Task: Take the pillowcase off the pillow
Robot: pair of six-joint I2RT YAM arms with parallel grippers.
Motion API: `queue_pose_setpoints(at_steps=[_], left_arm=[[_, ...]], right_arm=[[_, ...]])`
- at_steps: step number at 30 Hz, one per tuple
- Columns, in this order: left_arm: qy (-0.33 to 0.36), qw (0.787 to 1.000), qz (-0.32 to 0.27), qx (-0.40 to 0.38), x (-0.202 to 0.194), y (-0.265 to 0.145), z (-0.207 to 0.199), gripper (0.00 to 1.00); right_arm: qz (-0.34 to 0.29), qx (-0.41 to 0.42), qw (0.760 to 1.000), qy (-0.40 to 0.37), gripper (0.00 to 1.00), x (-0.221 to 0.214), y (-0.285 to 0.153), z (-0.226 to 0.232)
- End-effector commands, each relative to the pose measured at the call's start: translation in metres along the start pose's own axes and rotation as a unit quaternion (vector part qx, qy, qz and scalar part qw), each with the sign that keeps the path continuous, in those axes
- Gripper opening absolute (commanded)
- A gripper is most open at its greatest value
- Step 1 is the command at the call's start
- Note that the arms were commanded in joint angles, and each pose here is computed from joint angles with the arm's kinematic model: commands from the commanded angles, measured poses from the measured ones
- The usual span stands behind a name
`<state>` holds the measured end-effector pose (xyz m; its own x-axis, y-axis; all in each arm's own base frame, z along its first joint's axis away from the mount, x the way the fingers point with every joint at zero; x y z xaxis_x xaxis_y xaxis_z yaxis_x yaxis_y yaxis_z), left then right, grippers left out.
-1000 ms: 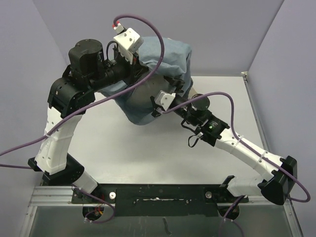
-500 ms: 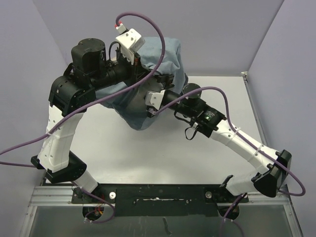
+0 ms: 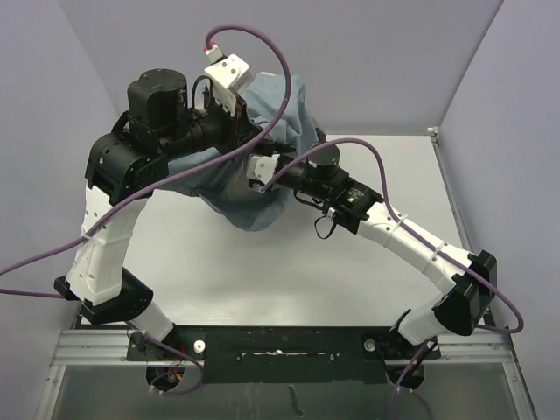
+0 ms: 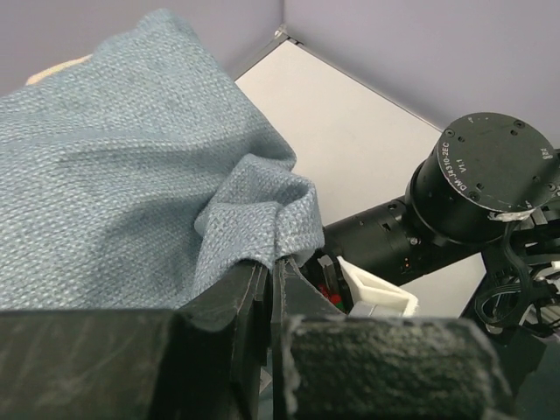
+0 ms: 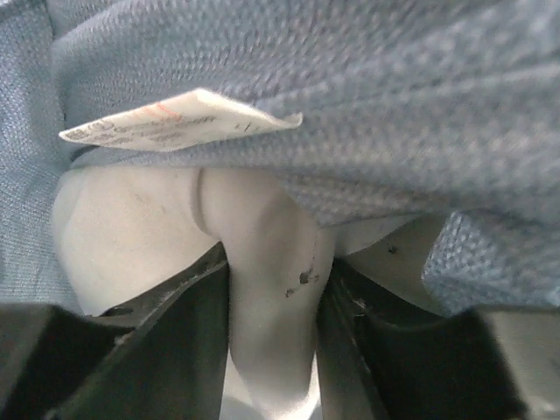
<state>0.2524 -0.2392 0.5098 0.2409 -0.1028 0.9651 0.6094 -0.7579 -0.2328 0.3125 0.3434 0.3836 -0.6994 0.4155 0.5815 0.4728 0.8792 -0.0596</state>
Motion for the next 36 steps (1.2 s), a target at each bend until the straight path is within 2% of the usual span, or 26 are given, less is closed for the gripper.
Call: queue_pose_setpoints(at_steps=[1, 3, 4, 5, 11, 16, 18, 27, 30, 34, 36], left_arm=[[0.022, 0.993, -0.111, -0.018, 0.049, -0.035, -0.013, 0.0], [0.029, 0.993, -0.118, -0.01, 0.052, -0.039, -0.009, 0.0], [0.04, 0.991, -0.13, 0.001, 0.057, -0.046, -0.002, 0.0], [0.048, 0.989, -0.137, 0.01, 0.06, -0.048, 0.005, 0.0], [0.072, 0.98, -0.16, 0.091, 0.067, -0.065, 0.074, 0.0], [0.12, 0.961, -0.195, 0.158, 0.077, -0.081, 0.115, 0.0], [0.13, 0.954, -0.201, 0.179, 0.078, -0.086, 0.129, 0.0], [0.132, 0.935, -0.23, 0.238, 0.092, -0.085, 0.178, 0.0], [0.142, 0.921, -0.25, 0.262, 0.103, -0.086, 0.189, 0.0], [0.147, 0.884, -0.291, 0.336, 0.121, -0.098, 0.212, 0.0], [0.136, 0.888, -0.281, 0.336, 0.117, -0.092, 0.217, 0.0]], right_arm=[[0.018, -0.001, 0.998, 0.052, 0.32, -0.017, 0.006, 0.022], [0.029, -0.016, 0.997, 0.068, 0.21, -0.026, 0.004, 0.027], [0.039, -0.034, 0.996, 0.078, 0.05, -0.031, -0.001, 0.026], [0.043, -0.044, 0.994, 0.087, 0.0, -0.034, -0.004, 0.025], [0.06, -0.117, 0.979, 0.156, 0.0, -0.044, -0.025, 0.005], [0.117, -0.152, 0.946, 0.261, 0.0, -0.059, -0.047, -0.02], [0.125, -0.154, 0.94, 0.277, 0.0, -0.058, -0.053, -0.025], [0.08, -0.173, 0.932, 0.309, 0.0, -0.03, -0.082, -0.032], [0.06, -0.164, 0.927, 0.331, 0.0, -0.018, -0.089, -0.032], [0.02, -0.153, 0.925, 0.347, 0.0, 0.001, -0.1, -0.031], [0.006, -0.141, 0.922, 0.36, 0.0, 0.007, -0.101, -0.026]])
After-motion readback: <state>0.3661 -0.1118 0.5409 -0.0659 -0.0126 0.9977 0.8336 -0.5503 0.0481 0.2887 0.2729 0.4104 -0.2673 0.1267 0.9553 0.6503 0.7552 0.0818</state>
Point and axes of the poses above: each gripper's point midway between its finger pads, its own y axis out along the fingers, its own z axis along the line the jaws close on, x = y × z, the point moved 3 cm from there along -y, back along the fingers, and after that the axes turned 4 degrees about -y, right-handed, at the moved point
